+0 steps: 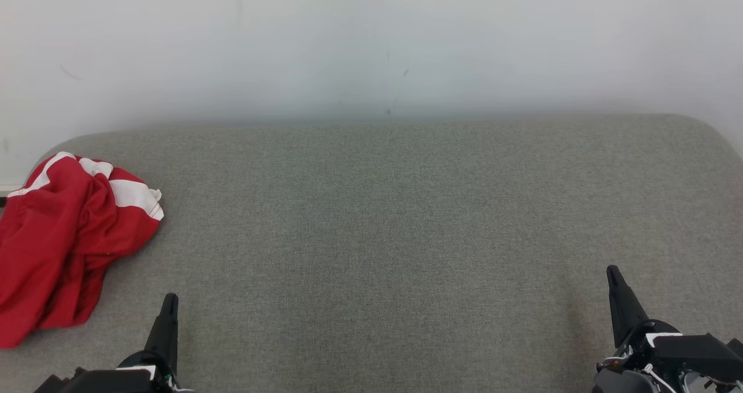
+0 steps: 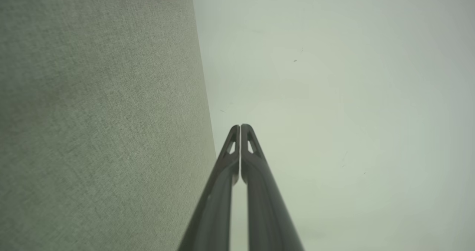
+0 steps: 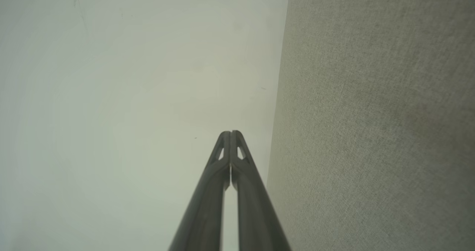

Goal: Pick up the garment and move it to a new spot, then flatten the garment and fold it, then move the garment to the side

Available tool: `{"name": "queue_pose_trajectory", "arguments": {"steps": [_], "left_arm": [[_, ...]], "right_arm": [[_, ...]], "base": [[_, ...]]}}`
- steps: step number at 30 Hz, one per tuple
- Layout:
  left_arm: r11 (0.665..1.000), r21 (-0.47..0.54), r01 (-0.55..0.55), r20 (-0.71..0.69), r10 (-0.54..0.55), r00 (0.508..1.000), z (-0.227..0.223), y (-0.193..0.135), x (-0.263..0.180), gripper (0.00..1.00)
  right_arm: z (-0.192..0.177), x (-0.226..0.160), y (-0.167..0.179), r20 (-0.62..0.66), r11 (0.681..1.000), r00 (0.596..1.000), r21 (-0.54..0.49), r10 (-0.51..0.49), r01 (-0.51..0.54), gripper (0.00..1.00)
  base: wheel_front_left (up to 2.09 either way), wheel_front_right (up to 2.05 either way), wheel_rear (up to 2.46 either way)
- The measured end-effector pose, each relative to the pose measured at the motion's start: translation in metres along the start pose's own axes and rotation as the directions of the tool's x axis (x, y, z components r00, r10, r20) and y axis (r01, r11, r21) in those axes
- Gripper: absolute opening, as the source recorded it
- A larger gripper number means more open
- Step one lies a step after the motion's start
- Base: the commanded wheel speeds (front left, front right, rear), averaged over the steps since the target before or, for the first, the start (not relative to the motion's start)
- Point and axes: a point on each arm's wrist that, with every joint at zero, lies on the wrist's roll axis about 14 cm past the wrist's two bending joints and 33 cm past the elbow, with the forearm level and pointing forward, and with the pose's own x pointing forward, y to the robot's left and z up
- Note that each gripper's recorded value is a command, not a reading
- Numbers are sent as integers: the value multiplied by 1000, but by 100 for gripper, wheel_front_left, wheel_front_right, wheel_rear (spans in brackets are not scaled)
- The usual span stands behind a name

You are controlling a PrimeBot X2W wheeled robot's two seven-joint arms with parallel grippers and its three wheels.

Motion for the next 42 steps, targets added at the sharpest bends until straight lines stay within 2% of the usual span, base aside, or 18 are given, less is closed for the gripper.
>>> {"name": "queue_pose_trajectory", "arguments": {"steps": [26, 27, 28, 29, 30, 34, 42], "left_arm": [[1000, 0, 0, 0, 0, 1000, 0, 0, 0, 0], [1000, 0, 0, 0, 0, 1000, 0, 0, 0, 100], [1000, -1, -5, 0, 5, 1000, 0, 2, 0, 100], [1000, -4, -18, -1, 18, 1000, -1, 6, -2, 0], [999, -7, -34, -1, 34, 999, -1, 12, -4, 100], [996, -13, -83, 4, 83, 997, -3, 28, -13, 100], [997, 5, -81, 31, 81, 996, -2, 28, -18, 100]], "right_arm": [[0, 0, 0, 0, 1000, 1000, 0, 0, 0, 0], [0, 0, 0, 0, 1000, 1000, 0, 0, 0, 100], [0, -1, -2, 0, 1000, 1000, 1, -5, 5, 100], [0, -2, -6, 1, 1000, 1000, 2, -18, 18, 0], [0, -5, -12, 1, 999, 999, 4, -35, 35, 100], [0, -14, -29, 7, 996, 996, 8, -85, 85, 100], [-5, -15, -22, 18, 998, 998, 0, -63, 63, 100]], "base": [[0, 0, 0], [0, 0, 0], [0, 0, 0], [0, 0, 0], [0, 0, 0], [0, 0, 0], [0, 0, 0]]}}
